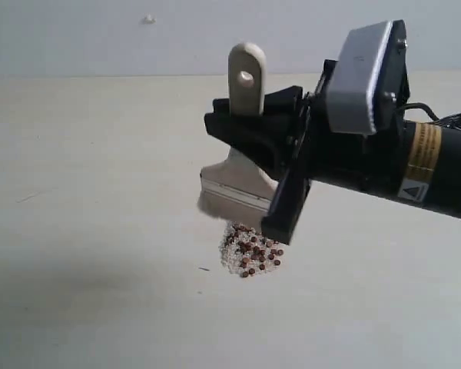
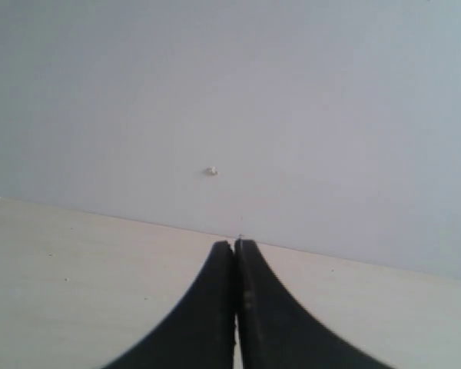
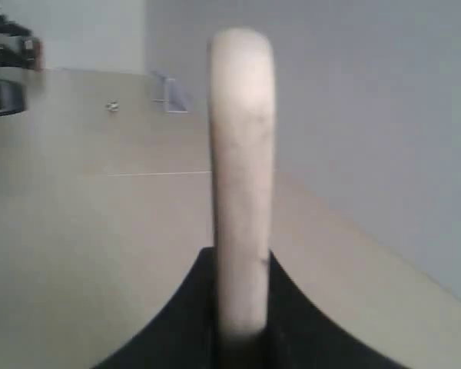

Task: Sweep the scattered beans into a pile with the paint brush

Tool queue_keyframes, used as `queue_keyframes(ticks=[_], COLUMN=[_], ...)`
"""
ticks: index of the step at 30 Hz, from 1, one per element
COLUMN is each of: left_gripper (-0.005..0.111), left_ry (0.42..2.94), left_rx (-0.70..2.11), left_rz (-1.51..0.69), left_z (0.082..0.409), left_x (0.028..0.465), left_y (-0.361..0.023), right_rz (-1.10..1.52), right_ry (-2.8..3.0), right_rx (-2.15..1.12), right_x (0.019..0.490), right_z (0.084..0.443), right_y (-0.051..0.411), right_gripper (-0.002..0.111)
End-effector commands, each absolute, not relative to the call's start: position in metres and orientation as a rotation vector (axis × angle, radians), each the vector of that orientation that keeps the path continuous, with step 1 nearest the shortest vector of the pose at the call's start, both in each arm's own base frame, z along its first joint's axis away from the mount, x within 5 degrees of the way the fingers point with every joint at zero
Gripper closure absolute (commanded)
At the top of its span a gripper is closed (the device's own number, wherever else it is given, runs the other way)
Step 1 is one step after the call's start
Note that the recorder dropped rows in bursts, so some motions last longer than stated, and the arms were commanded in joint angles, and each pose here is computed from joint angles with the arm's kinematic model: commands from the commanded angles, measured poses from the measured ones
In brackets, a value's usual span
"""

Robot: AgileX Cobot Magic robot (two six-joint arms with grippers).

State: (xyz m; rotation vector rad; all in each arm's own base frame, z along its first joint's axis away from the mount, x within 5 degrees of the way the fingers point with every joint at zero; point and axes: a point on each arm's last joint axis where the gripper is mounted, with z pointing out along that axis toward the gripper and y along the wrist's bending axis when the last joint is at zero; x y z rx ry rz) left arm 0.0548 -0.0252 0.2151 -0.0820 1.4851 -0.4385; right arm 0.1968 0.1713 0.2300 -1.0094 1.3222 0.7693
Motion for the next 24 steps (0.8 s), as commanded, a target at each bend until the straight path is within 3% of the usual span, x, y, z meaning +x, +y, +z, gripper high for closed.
queue_keyframes(ticks=[1,15,24], left_gripper=[0.107,0.107,0.107], left_ry=[1.483,1.483,1.483], left_rx=[-0.072,-0.072,-0.072], left_rz=[-0.442,-0.442,-0.442], left_z=[0.215,0.215,0.215], left_x=[0.054,0.054,0.054], left_y=[-0.026,-0.026,-0.026], right_rz=[0.935,0.628,0.474], right_ry=[1.240,1.520,1.409], right_rx=[-1.086,-0.914,-0.893], right_x=[0.191,0.222,0.247], right_z=[0.235,0.220,0.243], right_y=[0.156,0.133,0.126], right_gripper=[0.108,0.108,0.108])
